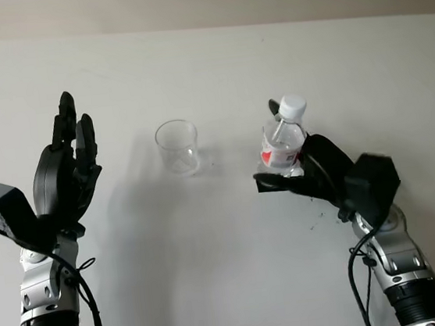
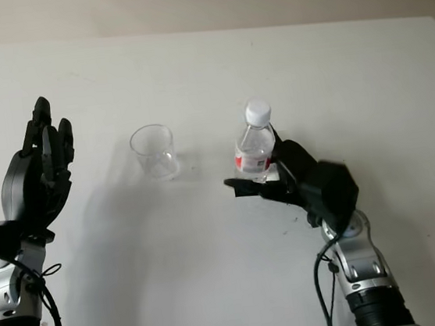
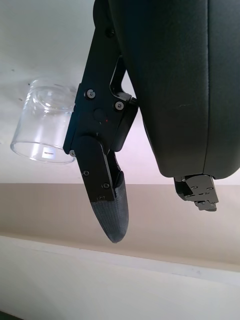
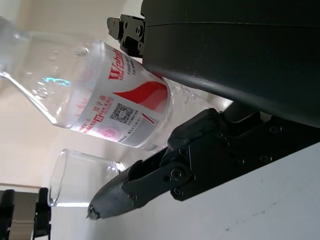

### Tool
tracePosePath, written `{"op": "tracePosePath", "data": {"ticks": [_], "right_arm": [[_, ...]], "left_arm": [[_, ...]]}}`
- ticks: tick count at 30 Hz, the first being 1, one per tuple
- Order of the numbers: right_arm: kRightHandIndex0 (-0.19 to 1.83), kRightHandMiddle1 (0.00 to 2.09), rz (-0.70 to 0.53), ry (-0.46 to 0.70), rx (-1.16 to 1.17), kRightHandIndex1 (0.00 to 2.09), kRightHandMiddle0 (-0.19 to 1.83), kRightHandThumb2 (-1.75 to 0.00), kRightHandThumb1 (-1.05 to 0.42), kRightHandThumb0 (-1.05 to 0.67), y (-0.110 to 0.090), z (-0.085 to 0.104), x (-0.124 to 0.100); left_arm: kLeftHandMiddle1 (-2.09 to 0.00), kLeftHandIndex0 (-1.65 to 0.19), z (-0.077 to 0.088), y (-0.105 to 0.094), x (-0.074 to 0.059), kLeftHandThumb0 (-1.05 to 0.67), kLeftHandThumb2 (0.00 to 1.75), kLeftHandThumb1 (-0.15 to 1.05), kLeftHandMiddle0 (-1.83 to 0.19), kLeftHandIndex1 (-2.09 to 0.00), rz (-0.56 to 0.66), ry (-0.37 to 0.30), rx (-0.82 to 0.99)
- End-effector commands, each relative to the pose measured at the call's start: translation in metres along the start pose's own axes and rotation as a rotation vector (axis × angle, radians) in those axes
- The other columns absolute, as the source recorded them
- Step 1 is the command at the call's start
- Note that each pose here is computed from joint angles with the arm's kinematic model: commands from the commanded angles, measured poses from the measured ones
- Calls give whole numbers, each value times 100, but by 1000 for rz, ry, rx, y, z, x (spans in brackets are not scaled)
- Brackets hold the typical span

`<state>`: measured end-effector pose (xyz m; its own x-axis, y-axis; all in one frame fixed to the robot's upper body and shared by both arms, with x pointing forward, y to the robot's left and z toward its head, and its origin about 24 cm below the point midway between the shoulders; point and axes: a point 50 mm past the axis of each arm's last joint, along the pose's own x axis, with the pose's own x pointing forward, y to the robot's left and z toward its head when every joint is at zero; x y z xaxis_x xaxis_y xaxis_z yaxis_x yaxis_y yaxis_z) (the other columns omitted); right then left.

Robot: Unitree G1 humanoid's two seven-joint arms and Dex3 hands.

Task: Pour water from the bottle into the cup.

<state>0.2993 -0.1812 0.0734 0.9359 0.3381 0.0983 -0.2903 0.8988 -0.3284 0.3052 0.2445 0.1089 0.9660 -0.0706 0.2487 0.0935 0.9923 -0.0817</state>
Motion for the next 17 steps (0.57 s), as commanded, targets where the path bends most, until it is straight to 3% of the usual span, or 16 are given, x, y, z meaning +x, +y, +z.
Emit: {"op": "tracePosePath", "data": {"ticks": [1, 10, 17], "right_arm": [[-19, 0, -31, -29, -7, 0, -19, -6, -91, -100, -2, 2, -2], [-19, 0, -184, -79, 66, 0, -19, -6, -91, -98, -3, 0, -2], [-19, 0, -189, -89, 94, 0, -19, -5, -91, -93, -2, -2, -4]], "left_arm": [[0, 19, 2, -2, 2, -68, 61, 105, 19, 0, -1, -12, 0], [0, 19, 1, -2, 1, -68, 61, 105, 19, 0, 10, -10, 8], [0, 19, 1, -1, 0, -68, 61, 105, 19, 0, 9, -10, 2]]}}
